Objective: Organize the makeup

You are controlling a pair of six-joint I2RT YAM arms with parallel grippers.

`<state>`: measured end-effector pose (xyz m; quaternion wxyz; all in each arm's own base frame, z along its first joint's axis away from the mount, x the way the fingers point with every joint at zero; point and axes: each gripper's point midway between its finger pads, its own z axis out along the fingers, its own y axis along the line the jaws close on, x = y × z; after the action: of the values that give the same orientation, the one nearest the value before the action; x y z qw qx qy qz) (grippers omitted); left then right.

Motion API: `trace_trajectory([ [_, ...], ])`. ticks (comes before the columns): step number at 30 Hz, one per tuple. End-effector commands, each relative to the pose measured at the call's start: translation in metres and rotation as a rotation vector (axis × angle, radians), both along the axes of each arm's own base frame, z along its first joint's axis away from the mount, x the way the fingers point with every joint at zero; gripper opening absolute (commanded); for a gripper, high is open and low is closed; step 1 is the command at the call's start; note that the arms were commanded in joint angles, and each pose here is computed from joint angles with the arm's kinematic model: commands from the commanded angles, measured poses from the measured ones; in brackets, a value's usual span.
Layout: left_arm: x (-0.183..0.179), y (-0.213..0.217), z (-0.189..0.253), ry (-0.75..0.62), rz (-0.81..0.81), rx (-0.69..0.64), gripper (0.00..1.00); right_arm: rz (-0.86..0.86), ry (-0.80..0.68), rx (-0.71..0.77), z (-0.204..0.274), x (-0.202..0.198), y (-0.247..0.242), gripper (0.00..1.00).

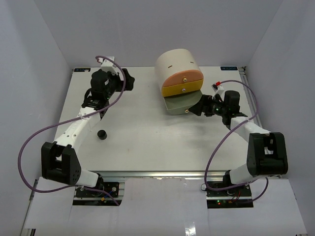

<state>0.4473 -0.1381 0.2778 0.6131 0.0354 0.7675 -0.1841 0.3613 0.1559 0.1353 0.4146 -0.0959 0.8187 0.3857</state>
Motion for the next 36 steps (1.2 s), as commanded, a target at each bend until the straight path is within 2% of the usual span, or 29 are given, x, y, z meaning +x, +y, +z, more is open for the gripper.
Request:
trace_trajectory([
  [1,0.017,0.045,-0.078,0.28,0.133,-0.082,0.98,0.279,-0.306,-0.172,0.059,-0.025,0.005,0.9],
  [3,0.035,0.066,-0.089,0.313,0.194,-0.091,0.98,0.325,-0.469,-0.297,0.08,-0.026,0.0,0.9],
  [6,0.061,0.087,-0.112,0.363,0.269,-0.068,0.98,0.264,-0.621,-0.377,0.103,-0.031,-0.01,0.9],
  [7,0.067,0.094,-0.122,0.384,0.292,-0.052,0.98,0.299,-0.635,-0.362,0.1,-0.04,-0.007,0.9],
  [11,0.097,0.122,-0.14,0.403,0.386,0.025,0.98,0.559,-0.633,-0.174,0.094,-0.085,0.022,0.88],
  [12,0.101,0.126,-0.153,0.427,0.393,0.048,0.98,0.573,-0.631,-0.159,0.095,-0.088,0.024,0.87],
  [16,0.127,0.141,-0.182,0.471,0.427,0.117,0.98,0.555,-0.646,-0.193,0.096,-0.084,0.021,0.85],
  [19,0.148,0.148,-0.186,0.463,0.44,0.141,0.98,0.545,-0.648,-0.215,0.094,-0.083,0.018,0.85],
  [22,0.161,0.15,-0.206,0.485,0.436,0.153,0.98,0.541,-0.65,-0.22,0.094,-0.083,0.018,0.86],
  [27,0.181,0.148,-0.214,0.475,0.421,0.155,0.96,0.539,-0.646,-0.223,0.093,-0.081,0.017,0.86],
  [29,0.185,0.147,-0.214,0.473,0.417,0.151,0.88,0.536,-0.645,-0.226,0.092,-0.081,0.017,0.86],
  [33,0.181,0.147,-0.219,0.488,0.417,0.155,0.63,0.53,-0.639,-0.232,0.089,-0.079,0.015,0.86],
  [36,0.174,0.146,-0.216,0.494,0.411,0.154,0.48,0.528,-0.641,-0.232,0.09,-0.079,0.015,0.86],
])
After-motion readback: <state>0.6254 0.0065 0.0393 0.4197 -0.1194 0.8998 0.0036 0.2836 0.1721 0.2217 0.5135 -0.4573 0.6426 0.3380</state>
